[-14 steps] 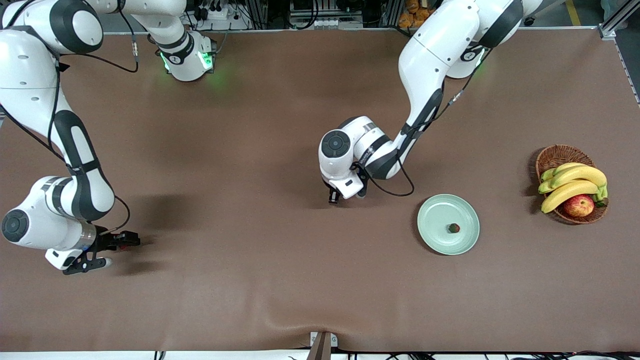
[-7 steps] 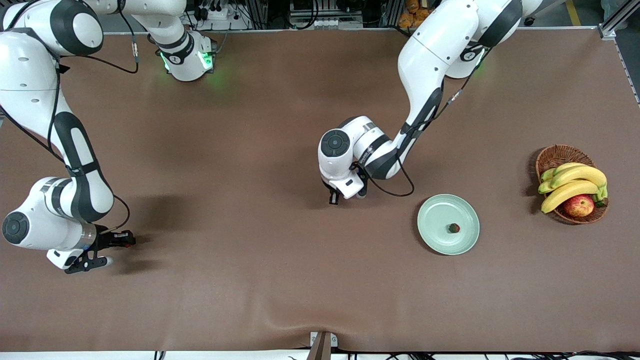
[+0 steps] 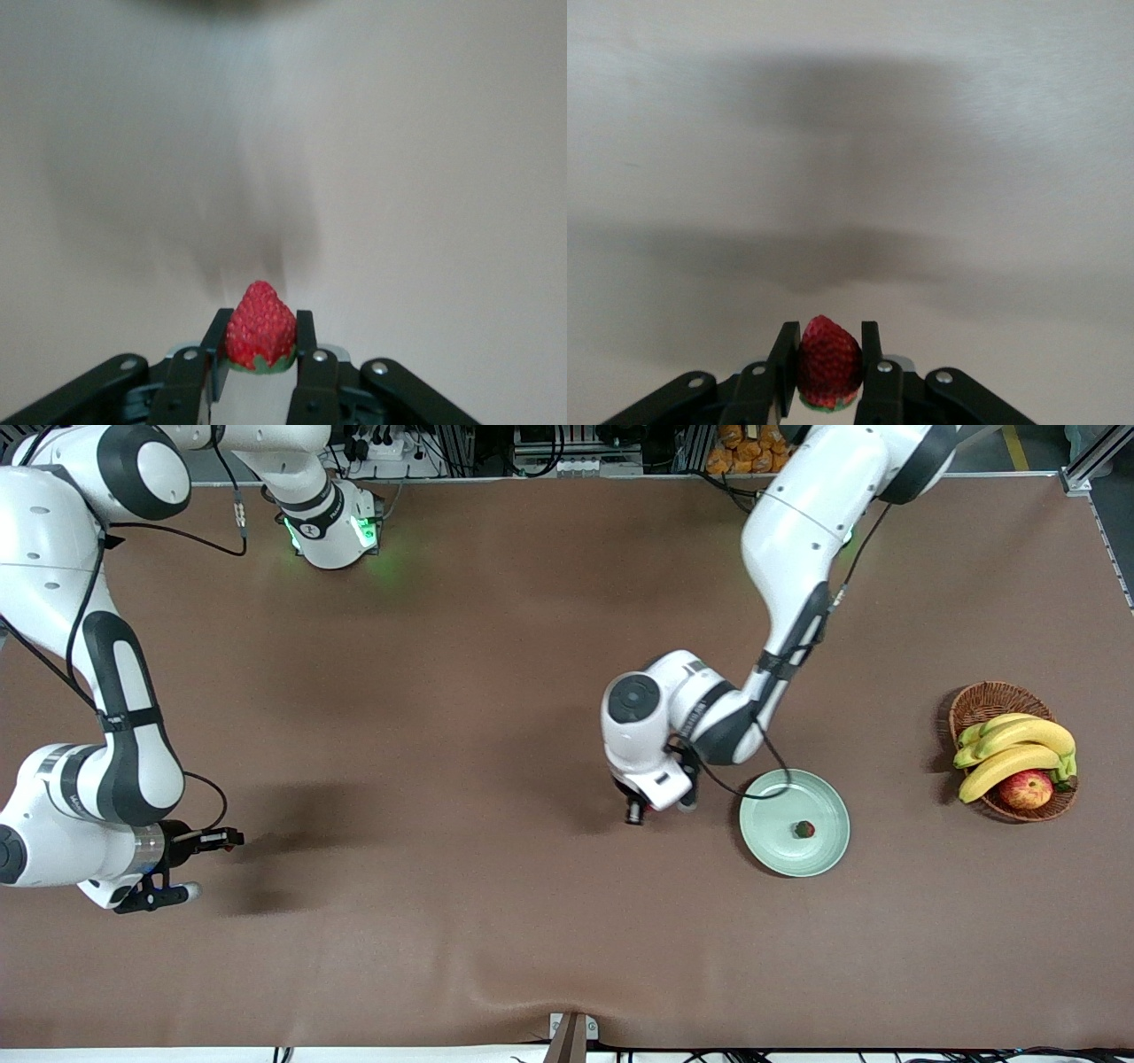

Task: Collect all strawberries into plate
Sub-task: 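Place the second strawberry on the plate while the right gripper lifts the third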

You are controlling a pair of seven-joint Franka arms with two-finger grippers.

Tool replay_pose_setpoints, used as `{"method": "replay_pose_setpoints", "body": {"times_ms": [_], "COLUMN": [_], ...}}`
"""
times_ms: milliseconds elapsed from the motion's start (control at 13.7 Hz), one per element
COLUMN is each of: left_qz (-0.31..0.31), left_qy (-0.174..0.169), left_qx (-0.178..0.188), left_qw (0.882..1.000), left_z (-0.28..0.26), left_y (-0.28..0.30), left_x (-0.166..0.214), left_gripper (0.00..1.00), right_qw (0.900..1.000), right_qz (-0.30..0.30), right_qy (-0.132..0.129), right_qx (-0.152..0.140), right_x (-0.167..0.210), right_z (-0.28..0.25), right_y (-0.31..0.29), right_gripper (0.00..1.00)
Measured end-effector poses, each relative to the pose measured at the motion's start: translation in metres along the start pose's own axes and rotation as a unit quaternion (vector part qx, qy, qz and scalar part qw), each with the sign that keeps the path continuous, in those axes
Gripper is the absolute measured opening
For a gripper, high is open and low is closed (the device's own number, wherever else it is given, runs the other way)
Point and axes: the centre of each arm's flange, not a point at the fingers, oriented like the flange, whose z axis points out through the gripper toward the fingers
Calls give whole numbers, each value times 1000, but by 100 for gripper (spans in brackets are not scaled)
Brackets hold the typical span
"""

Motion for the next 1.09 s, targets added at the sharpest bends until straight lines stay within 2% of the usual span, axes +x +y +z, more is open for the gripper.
{"method": "replay_pose_setpoints", "body": {"times_ms": [146, 364, 510, 802, 947, 1093], "left_qz": [24, 80, 125, 208, 223, 227], "left_qy": [8, 10, -3, -49, -68, -74], "left_qx": [6, 21, 38, 66, 75, 79], "left_qw": [1000, 997, 991, 975, 970, 968], "left_z": [1, 0, 0, 16, 24, 27], "left_y": [22, 26, 14, -6, -16, -20], "left_x": [65, 136, 159, 206, 223, 223], "left_gripper": [33, 33, 33, 33, 33, 33], "right_qw": [998, 987, 973, 947, 930, 917], "right_qz": [48, 142, 204, 291, 337, 372], "right_qy": [-18, -48, -67, -88, -101, -112], "right_qx": [26, 64, 82, 104, 106, 91], "right_x": [1, -2, -9, -31, -44, -56], "right_z": [-12, -28, -45, -84, -95, -87], "right_y": [-44, -111, -163, -262, -306, -360], "right_gripper": [32, 32, 32, 32, 32, 32]}}
